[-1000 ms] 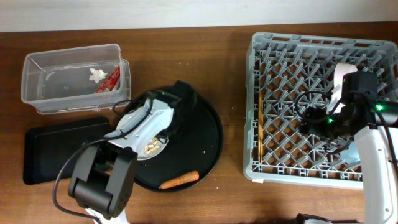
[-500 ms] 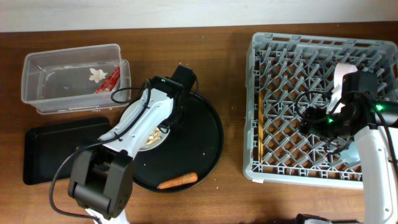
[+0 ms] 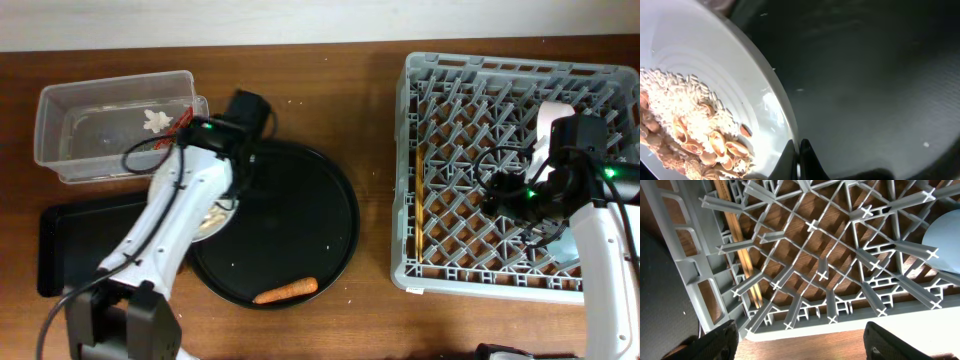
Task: Sort waste into correct bins and load items into the dishwasher rack
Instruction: 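Tip the white plate with the left gripper over the small black tray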
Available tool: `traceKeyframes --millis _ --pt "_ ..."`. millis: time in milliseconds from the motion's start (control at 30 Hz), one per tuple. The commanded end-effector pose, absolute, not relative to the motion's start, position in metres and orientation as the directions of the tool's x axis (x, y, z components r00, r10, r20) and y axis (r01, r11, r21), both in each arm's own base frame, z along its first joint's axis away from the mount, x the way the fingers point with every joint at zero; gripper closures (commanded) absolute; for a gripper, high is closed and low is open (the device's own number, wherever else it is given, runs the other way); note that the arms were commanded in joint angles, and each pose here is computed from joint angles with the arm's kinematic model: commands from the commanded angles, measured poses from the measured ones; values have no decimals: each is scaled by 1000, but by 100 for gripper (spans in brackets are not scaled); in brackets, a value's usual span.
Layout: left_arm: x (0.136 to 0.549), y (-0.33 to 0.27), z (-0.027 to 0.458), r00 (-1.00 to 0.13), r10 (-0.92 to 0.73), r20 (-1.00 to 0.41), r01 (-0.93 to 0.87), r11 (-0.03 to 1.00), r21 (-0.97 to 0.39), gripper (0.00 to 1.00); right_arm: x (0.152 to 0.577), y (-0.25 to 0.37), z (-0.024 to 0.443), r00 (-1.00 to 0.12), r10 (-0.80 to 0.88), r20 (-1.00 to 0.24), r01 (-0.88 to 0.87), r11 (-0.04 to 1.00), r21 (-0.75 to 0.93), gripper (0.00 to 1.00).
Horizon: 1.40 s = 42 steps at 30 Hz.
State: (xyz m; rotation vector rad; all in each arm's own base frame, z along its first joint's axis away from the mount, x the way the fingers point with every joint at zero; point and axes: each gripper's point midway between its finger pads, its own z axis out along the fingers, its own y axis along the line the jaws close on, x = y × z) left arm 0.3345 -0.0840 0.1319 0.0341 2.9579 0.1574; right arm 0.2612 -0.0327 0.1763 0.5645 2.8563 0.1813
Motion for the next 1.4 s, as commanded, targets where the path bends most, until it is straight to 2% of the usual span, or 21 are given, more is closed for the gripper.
traceKeyframes --millis 0,233,500,600,933,1367 --pt "338 -47 147 -977 -73 -199 -99 987 123 100 261 -34 176 -903 380 -201 354 922 156 20" --pt "335 -15 141 -975 -171 -144 -177 984 31 100 261 -35 176 -907 366 -206 340 928 153 21" --pt "334 2 138 -980 -164 -110 -136 965 -224 100 261 -35 176 -907 366 -206 340 928 153 20" --pt "336 3 146 -979 -156 -131 -100 928 -359 100 261 -35 176 -907 366 -207 340 928 153 20" --pt "333 26 170 -952 -246 -181 -92 796 -599 100 261 -35 176 -908 363 -207 337 929 153 20" --pt "325 64 188 -888 -429 -167 -187 667 -721 100 261 -35 176 -908 363 -207 337 929 153 20"
